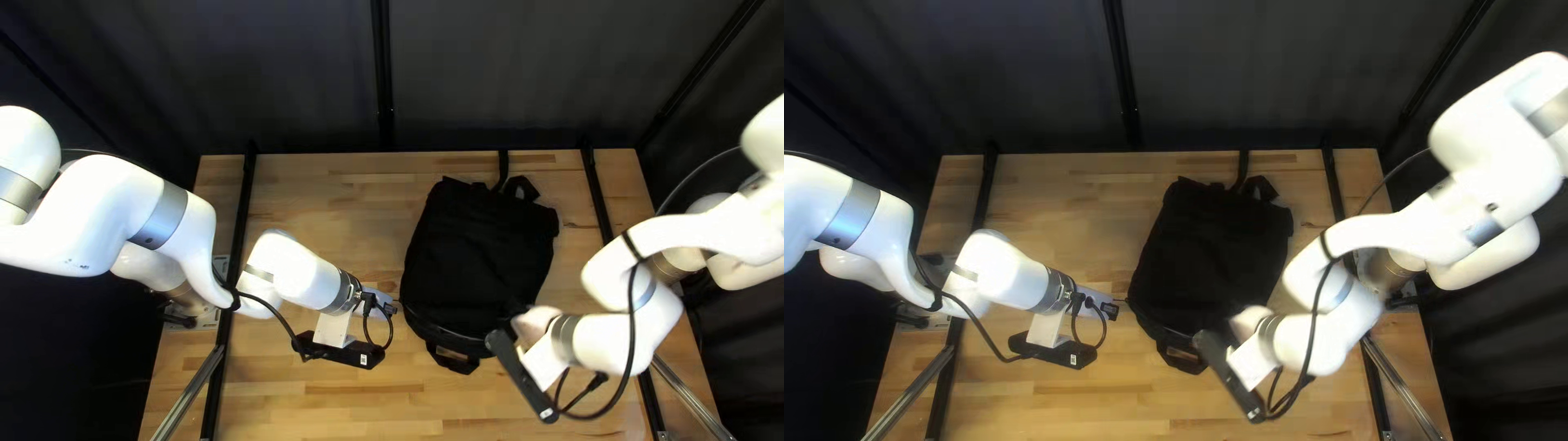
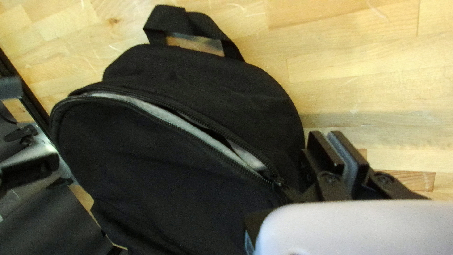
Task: Remove a lunch box from a kids backpack
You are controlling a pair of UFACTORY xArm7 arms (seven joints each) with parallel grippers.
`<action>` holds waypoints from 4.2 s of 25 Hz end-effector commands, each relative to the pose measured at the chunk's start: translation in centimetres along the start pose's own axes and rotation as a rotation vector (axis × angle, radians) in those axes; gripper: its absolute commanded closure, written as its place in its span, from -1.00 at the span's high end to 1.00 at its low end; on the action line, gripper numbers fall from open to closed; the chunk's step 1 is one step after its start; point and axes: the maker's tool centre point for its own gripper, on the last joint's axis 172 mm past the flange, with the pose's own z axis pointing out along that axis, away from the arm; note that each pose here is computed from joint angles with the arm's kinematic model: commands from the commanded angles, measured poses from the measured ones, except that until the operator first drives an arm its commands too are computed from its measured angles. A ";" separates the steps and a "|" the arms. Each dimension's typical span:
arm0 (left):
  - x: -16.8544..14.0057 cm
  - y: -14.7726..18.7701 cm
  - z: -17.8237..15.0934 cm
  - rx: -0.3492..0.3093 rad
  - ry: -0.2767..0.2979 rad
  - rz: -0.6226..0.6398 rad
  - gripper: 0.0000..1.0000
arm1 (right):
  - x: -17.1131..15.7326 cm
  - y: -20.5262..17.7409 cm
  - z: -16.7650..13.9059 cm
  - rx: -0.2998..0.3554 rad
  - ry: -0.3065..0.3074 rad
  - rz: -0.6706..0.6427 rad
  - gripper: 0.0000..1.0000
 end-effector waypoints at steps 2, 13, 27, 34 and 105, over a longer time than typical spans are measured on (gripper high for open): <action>0.2 -0.3 0.0 0.004 -0.002 0.003 -1.00 | 2.2 1.0 2.5 -0.047 0.025 0.034 1.00; 0.1 -0.4 0.2 0.015 -0.005 0.010 -1.00 | 3.8 3.3 5.0 -0.162 -0.006 0.037 -0.90; -3.6 0.7 0.7 0.014 -0.005 -0.012 -1.00 | 5.7 1.4 3.5 -0.157 0.034 -0.042 -1.00; -5.0 0.6 0.4 0.008 -0.001 -0.011 -1.00 | 6.9 0.6 3.7 -0.127 0.060 -0.074 -1.00; -3.3 4.0 -6.1 -0.064 -0.048 -0.027 1.00 | 9.1 0.9 0.3 -0.058 0.111 -0.217 1.00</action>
